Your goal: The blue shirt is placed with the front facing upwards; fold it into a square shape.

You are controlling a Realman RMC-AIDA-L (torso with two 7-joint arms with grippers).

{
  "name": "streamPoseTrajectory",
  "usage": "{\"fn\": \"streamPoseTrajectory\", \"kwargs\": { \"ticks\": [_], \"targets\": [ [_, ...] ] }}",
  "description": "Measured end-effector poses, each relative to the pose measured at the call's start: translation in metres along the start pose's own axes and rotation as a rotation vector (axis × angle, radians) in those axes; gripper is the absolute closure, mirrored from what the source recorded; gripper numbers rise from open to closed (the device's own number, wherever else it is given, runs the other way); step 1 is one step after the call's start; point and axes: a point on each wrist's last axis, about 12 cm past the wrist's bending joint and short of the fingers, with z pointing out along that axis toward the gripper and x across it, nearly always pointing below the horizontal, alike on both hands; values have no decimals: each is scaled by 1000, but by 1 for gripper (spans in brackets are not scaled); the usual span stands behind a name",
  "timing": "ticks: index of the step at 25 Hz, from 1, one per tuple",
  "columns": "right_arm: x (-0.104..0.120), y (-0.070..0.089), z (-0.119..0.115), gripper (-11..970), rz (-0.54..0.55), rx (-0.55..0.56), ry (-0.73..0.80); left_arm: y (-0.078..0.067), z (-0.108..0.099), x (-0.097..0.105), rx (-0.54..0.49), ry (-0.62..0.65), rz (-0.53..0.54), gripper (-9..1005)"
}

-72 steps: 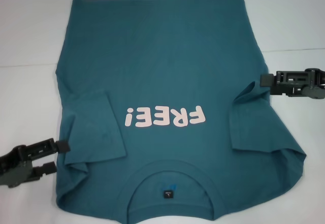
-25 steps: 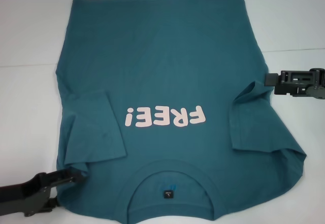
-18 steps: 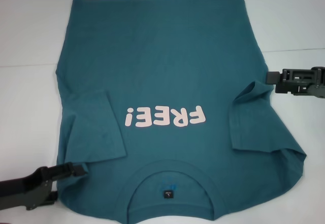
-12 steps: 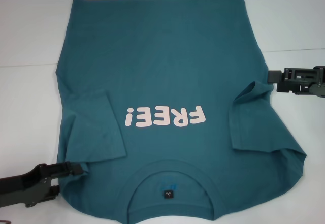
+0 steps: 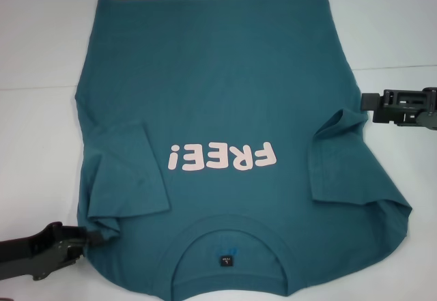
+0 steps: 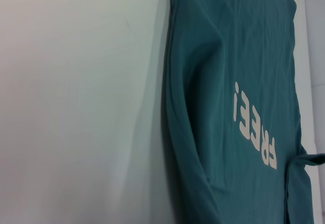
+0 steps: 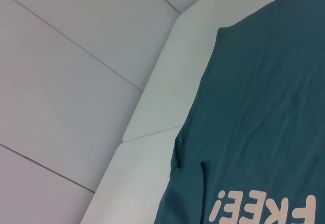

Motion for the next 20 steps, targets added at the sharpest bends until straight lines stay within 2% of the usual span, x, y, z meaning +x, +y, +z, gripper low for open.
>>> {"fn": "streamPoseTrajectory", "kwargs": {
  "ticks": [9,13,17,20],
  "targets": [
    [-1,0,-1,128,0,1,-3,-3,1,3,44,38,38,959],
    [-1,0,-1,128,1,1,-5,-5,-2,4,92,47,65,959],
    [0,-1,-1,128,7,1,-4,-6,-14,5,166,17,74,959],
    [0,-2,-2,128,8,4,-2,-2,-17,5,154,1,62,959]
  ]
}}
